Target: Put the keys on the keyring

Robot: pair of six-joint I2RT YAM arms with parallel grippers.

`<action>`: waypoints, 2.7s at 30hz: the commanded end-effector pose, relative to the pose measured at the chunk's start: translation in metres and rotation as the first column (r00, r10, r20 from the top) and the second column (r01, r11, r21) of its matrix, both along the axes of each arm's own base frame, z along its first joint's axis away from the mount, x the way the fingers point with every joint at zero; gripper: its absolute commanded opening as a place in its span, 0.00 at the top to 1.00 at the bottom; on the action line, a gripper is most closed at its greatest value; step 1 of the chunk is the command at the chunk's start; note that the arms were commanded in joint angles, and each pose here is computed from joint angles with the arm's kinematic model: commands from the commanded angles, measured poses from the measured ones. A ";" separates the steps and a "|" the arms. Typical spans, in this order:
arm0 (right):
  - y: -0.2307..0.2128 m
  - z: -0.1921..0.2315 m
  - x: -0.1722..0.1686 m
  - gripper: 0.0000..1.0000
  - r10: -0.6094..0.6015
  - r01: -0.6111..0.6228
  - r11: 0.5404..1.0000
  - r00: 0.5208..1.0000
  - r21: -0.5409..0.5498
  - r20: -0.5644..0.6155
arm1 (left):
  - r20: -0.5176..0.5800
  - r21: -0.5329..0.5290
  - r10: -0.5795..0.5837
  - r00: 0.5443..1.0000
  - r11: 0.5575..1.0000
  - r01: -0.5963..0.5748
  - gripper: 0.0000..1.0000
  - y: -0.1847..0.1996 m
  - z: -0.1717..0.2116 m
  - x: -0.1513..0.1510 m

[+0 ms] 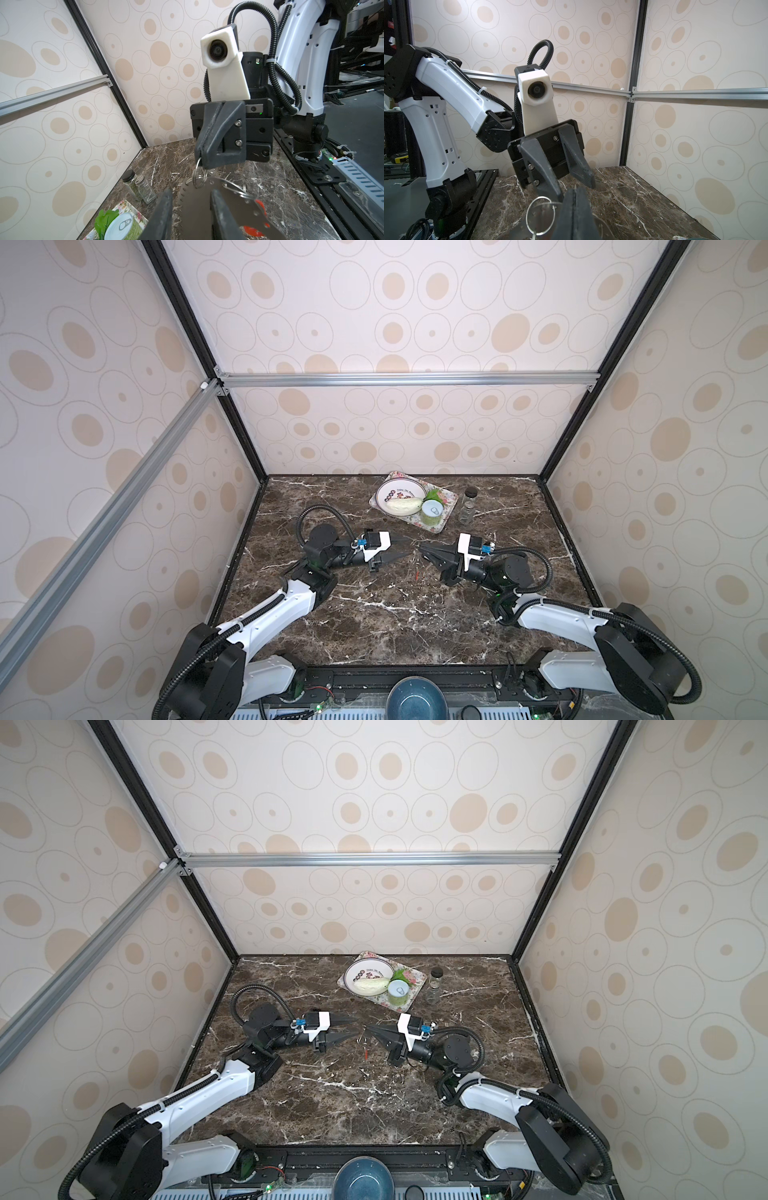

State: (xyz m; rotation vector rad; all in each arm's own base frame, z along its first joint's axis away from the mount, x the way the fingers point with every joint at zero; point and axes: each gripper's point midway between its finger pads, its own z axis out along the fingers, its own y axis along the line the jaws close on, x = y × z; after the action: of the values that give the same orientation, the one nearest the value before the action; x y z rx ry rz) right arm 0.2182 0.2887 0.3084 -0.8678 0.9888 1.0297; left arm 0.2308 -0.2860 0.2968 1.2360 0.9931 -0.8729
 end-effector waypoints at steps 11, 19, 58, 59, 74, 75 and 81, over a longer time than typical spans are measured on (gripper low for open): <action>0.006 0.019 -0.010 1.00 0.055 -0.058 0.997 0.997 0.042 0.057 | 0.089 -0.013 -0.053 0.995 0.998 0.055 0.81 -0.007 0.016 -0.011; 0.008 0.019 -0.013 1.00 0.070 -0.072 0.997 0.996 0.040 0.056 | 0.090 -0.009 -0.056 0.994 0.998 0.057 0.84 -0.009 0.016 -0.011; -0.080 -0.056 0.056 0.36 -0.594 0.565 0.804 0.776 -0.184 -0.213 | 0.214 0.010 0.132 0.968 0.990 -0.137 1.00 -0.004 -0.004 0.012; -0.082 -0.057 0.056 0.37 -0.596 0.568 0.803 0.772 -0.181 -0.221 | 0.214 0.011 0.124 0.969 0.991 -0.130 1.00 -0.005 -0.004 0.011; -0.021 -0.022 0.007 0.71 -0.252 0.244 0.947 0.968 -0.208 -0.011 | 0.193 0.052 0.034 0.981 0.998 -0.045 1.00 -0.013 -0.006 0.003; -0.018 -0.023 0.004 0.71 -0.229 0.223 0.950 0.974 -0.216 0.000 | 0.189 0.051 0.035 0.981 0.998 -0.045 1.00 -0.013 -0.006 0.003; -0.010 -0.023 0.001 0.72 -0.189 0.190 0.956 0.982 -0.224 0.026 | 0.186 0.047 0.017 0.982 0.999 -0.026 1.00 -0.013 -0.003 -0.003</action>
State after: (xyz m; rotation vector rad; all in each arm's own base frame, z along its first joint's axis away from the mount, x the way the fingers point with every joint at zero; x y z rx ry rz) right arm 0.2270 0.2709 0.2686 -0.8898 1.2659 0.7519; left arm 0.2339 -0.2958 0.2646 1.3169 0.9797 -0.7163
